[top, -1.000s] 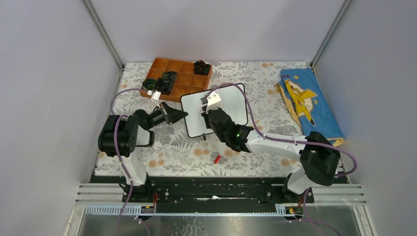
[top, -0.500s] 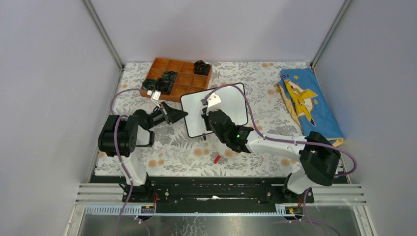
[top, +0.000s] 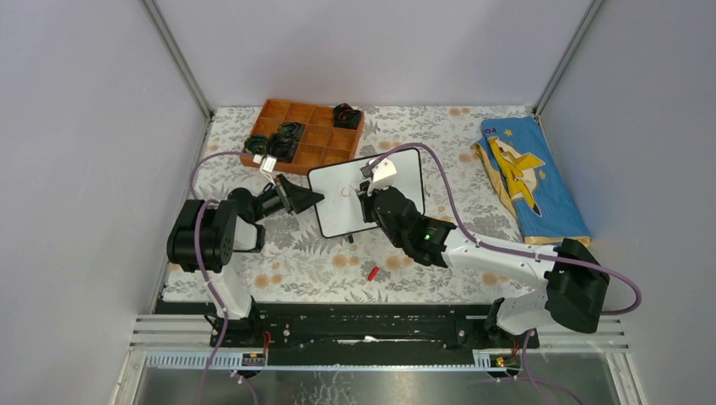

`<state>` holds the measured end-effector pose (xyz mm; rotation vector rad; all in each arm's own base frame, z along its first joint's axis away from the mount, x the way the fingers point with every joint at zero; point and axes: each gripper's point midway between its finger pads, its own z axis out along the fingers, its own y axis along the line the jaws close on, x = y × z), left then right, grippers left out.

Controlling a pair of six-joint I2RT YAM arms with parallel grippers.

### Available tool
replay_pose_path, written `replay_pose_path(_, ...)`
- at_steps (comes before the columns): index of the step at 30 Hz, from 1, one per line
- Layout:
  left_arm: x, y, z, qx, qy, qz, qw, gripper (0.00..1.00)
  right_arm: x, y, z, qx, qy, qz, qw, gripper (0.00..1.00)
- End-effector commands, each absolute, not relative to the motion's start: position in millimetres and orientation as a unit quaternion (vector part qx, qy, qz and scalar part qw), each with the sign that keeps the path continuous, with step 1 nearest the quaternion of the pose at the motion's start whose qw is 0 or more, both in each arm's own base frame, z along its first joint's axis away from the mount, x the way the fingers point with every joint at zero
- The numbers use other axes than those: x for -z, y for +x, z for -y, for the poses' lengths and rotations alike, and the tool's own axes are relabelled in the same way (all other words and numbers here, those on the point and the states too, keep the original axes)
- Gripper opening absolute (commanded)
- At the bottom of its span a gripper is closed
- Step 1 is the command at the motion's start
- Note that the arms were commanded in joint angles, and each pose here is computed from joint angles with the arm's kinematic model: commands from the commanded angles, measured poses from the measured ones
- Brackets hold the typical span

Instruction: Write a sentence on the whiteboard

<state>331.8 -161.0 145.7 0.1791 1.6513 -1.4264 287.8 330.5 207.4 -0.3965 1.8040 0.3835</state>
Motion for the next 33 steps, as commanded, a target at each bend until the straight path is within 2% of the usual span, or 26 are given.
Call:
replay_pose_path(1,-155,328,163,0.571,0.098,-0.659,0.479,0.49,-232,292,-324,-0.176,-0.149,-0.754,0.615,0.00)
replay_pose_path(25,-151,329,165,0.571,0.099,-0.664,0.473,0.44,-207,310,-335,-0.172,-0.158,-0.762,0.604,0.00)
replay_pose_path(33,-152,329,165,0.572,0.100,-0.662,0.473,0.33,-189,309,-328,-0.158,-0.157,-0.775,0.591,0.00)
